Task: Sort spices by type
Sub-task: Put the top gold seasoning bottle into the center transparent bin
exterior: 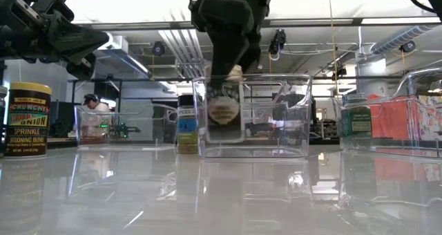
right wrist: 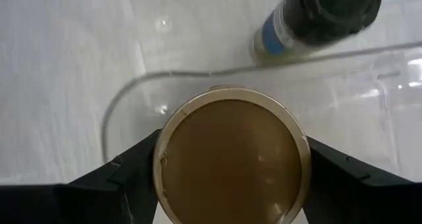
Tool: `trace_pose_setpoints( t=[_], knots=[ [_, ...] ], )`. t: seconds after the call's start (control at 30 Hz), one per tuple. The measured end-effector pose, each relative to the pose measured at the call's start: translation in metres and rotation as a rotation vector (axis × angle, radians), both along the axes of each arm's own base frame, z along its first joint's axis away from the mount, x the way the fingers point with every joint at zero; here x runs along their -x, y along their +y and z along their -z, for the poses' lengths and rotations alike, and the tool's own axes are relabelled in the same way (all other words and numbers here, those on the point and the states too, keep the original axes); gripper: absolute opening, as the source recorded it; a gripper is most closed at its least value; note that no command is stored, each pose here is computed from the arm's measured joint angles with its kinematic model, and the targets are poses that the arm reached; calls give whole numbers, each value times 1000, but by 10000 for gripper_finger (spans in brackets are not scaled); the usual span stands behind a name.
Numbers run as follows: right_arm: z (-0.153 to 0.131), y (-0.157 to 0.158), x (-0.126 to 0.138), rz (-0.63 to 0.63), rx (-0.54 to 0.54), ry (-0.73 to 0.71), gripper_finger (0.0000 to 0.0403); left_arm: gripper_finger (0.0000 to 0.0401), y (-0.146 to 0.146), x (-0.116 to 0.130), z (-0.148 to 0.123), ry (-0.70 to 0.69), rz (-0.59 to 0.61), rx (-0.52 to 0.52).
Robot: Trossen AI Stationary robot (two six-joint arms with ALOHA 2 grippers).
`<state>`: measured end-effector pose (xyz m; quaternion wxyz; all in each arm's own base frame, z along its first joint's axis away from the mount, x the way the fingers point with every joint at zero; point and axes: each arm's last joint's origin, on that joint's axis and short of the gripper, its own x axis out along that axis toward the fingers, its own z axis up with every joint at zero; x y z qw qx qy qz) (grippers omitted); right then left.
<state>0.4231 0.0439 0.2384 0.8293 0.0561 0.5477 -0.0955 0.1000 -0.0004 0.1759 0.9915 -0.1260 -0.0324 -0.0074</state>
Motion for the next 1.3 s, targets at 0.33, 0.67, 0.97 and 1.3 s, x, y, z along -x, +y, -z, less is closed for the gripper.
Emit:
trace_pose_setpoints(
  t=[0.33, 0.67, 0.97, 1.3],
  knots=[
    [12, -1, 2, 17, -6, 5, 269, 2, 0, 0, 0, 0, 0, 0],
    [16, -1, -1, 37, -28, -32, 300, 2, 0, 0, 0, 0, 0, 0],
    [16, -1, -1, 32, -25, -31, 288, 2, 0, 0, 0, 0, 0, 0],
    [16, 0, -1, 32, -25, -32, 321, 2, 0, 0, 0, 0, 0, 0]
  ],
)
